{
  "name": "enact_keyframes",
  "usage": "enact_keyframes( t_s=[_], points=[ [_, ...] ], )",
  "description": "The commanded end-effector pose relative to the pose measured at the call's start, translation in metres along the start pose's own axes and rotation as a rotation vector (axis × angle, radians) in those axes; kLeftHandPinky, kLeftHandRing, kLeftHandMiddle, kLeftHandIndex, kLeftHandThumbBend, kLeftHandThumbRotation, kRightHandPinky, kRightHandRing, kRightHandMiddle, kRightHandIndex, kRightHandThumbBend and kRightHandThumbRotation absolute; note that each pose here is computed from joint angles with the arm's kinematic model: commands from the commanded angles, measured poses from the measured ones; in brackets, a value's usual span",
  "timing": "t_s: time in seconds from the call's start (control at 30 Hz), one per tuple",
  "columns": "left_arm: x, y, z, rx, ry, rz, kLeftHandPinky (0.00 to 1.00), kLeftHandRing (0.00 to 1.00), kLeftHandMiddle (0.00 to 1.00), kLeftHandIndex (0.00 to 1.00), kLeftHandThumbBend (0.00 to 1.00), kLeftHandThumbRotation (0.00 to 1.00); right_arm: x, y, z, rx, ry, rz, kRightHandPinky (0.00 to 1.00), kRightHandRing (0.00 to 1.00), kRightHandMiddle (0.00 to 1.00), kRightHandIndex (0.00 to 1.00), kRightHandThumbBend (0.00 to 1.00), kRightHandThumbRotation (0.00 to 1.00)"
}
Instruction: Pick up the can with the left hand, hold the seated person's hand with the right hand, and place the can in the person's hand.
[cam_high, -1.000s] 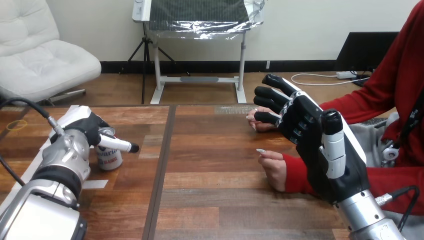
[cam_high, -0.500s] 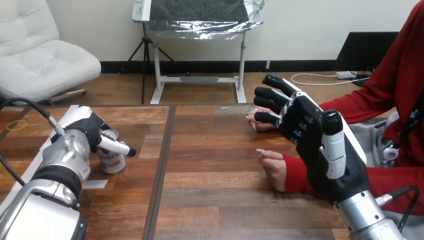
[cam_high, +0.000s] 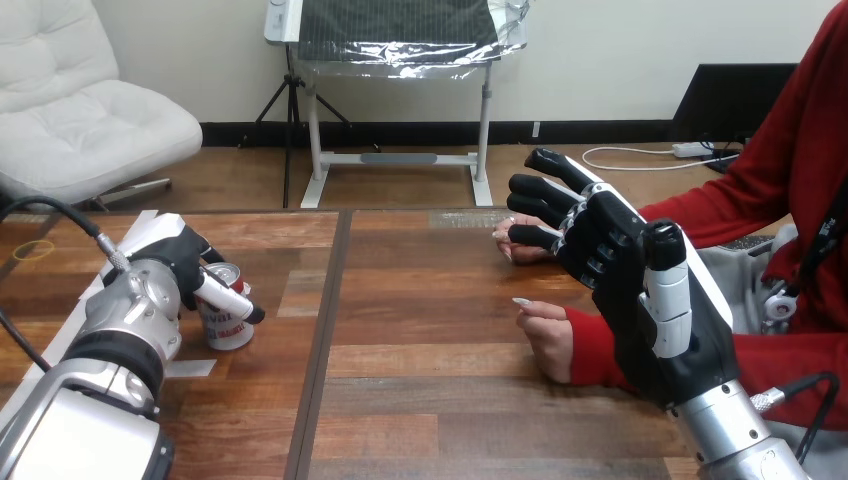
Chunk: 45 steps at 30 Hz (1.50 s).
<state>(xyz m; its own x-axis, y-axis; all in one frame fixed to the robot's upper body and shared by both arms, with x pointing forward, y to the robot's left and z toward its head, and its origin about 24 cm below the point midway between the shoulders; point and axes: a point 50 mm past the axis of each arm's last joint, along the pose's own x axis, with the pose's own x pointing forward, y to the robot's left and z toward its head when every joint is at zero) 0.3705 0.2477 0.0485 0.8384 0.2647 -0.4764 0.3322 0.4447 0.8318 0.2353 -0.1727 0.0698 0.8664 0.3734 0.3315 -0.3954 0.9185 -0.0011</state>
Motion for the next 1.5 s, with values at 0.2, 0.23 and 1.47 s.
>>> enact_keyframes(
  t_s=[0.2, 0.23, 1.47],
  points=[
    [-0.002, 0.028, 0.025, -0.020, -0.080, 0.055, 0.48, 0.64, 0.70, 0.70, 0.75, 0.11, 0.011, 0.000, 0.014, -0.021, -0.078, 0.008, 0.78, 0.86, 0.85, 0.88, 0.88, 1.00],
    [-0.003, 0.028, 0.025, -0.020, -0.080, 0.055, 0.49, 0.64, 0.70, 0.70, 0.75, 0.11, 0.011, 0.000, 0.014, -0.020, -0.078, 0.008, 0.78, 0.86, 0.85, 0.88, 0.88, 1.00],
    [-0.004, 0.041, 0.029, 0.013, -0.079, 0.020, 0.52, 0.70, 0.76, 0.74, 0.82, 0.15, 0.013, -0.001, 0.013, -0.025, -0.077, 0.008, 0.78, 0.86, 0.85, 0.87, 0.88, 1.00]
  ],
)
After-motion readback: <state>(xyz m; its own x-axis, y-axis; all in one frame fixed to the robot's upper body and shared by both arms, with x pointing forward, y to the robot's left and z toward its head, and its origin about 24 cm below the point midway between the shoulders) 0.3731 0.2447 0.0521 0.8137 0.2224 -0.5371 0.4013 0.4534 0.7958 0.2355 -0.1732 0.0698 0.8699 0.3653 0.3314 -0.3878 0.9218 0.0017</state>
